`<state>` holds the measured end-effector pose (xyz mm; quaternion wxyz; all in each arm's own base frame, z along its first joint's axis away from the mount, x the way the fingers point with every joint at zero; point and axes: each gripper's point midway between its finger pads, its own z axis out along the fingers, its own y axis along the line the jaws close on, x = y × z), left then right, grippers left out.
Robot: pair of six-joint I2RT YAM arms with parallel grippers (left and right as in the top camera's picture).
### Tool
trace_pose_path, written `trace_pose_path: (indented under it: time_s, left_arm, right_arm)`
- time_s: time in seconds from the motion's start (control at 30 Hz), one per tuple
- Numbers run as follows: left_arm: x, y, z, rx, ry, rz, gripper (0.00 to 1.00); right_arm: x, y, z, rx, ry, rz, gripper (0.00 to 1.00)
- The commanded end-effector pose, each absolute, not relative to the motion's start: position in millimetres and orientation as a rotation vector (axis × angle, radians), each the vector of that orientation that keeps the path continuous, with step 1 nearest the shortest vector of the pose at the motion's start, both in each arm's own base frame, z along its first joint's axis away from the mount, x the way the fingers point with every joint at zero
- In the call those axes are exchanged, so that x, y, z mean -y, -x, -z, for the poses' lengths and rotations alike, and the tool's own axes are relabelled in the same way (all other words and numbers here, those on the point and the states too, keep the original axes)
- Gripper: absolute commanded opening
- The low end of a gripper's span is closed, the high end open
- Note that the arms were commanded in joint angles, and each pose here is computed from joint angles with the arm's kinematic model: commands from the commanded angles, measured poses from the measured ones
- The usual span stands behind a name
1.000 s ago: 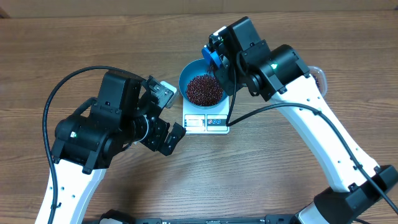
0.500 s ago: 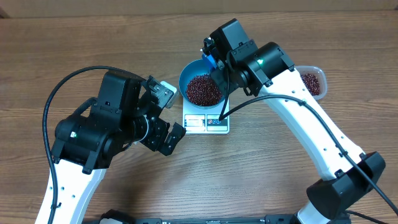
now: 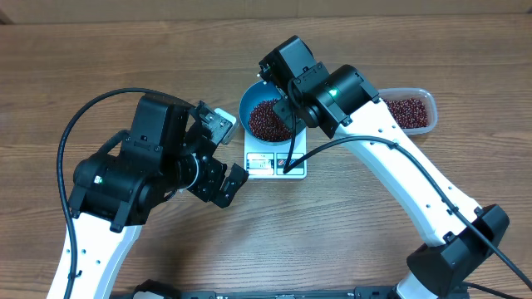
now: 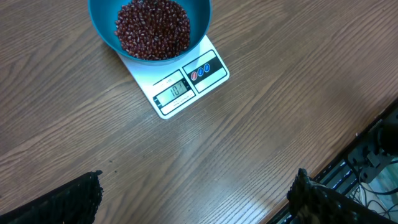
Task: Scoop item into bowl and weigh 150g on scale
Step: 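Carry the empty scoop right back over the bean tub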
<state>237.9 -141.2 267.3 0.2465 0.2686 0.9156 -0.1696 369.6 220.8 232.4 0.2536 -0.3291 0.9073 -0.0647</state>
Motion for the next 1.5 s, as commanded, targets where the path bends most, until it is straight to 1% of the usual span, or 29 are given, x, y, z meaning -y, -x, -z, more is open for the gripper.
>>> trace_pose_path:
  time_s: [0.0, 0.13, 0.27, 0.3, 0.37, 0.5, 0.63, 0.7, 0.77, 0.8, 0.9, 0.97, 1.03, 1.13, 1.3, 1.4, 1.47]
  left_arm:
    - [142.1, -238.7, -267.0, -2.487, -0.766, 0.448, 1.00]
    - [142.1, -238.7, -267.0, -2.487, -0.766, 0.448, 1.00]
    - [142.1, -238.7, -267.0, -2.487, -0.766, 0.448, 1.00]
    - [142.1, -238.7, -267.0, -2.487, -0.766, 0.448, 1.00]
    - [142.1, -238.7, -267.0, -2.487, -0.766, 0.448, 1.00]
    - [142.1, -238.7, -267.0, -2.487, -0.766, 0.448, 1.00]
    - [142.1, -238.7, -267.0, -2.487, -0.766, 0.448, 1.00]
    - [142.1, -238.7, -267.0, -2.487, -0.766, 0.448, 0.99]
    - [142.1, -238.7, -267.0, -2.487, -0.766, 0.448, 1.00]
    - [142.1, -238.7, -267.0, -2.487, -0.766, 0.448, 1.00]
    - [142.1, -238.7, -267.0, -2.487, -0.766, 0.448, 1.00]
    - [142.1, -238.7, -267.0, -2.487, -0.766, 0.448, 1.00]
    - [142.1, -238.7, -267.0, -2.487, -0.766, 0.448, 1.00]
    - [142.1, -238.7, -267.0, -2.487, -0.766, 0.448, 1.00]
    - [142.1, -238.7, -267.0, -2.487, -0.766, 0.448, 1.00]
    - [142.1, -238.7, -267.0, -2.487, -0.766, 0.448, 1.00]
    - [142.1, -238.7, -267.0, -2.487, -0.766, 0.448, 0.99]
  right_arm:
    - [-216.5, -370.9, -235.3, -2.443, 0.893, 0.252, 0.04]
    - [-219.9, -366.8, -232.8, -2.461, 0.900, 0.212, 0.04]
    - [-226.9, -362.8, -228.1, -2.530, 0.829, 0.022, 0.04]
    - [-224.5, -365.0, -228.9, -2.556, 0.783, -0.068, 0.04]
    - [-217.8, -367.2, -233.3, -2.567, 0.745, -0.131, 0.04]
    - [-178.8, -378.3, -259.5, -2.551, 0.571, -0.207, 0.04]
    - [-125.3, -386.0, -288.5, -2.507, 0.386, -0.175, 0.04]
    - [-76.5, -389.6, -298.8, -2.505, 0.221, -0.123, 0.04]
    - [-42.8, -388.0, -294.3, -2.541, 0.121, -0.049, 0.04]
    - [-12.9, -383.5, -285.3, -2.592, 0.029, 0.027, 0.04]
    - [27.2, -379.3, -275.7, -2.635, -0.123, 0.152, 0.04]
    - [42.6, -378.5, -272.1, -2.646, -0.167, 0.221, 0.04]
    - [51.0, -379.1, -266.8, -2.662, -0.182, 0.287, 0.04]
    - [54.4, -379.6, -246.0, -2.734, -0.205, 0.343, 0.04]
    - [36.1, -383.9, -210.1, -2.859, -0.122, 0.359, 0.04]
    - [35.2, -382.2, -199.0, -2.889, -0.129, 0.482, 0.04]
    - [34.2, -381.2, -193.3, -2.910, -0.127, 0.490, 0.04]
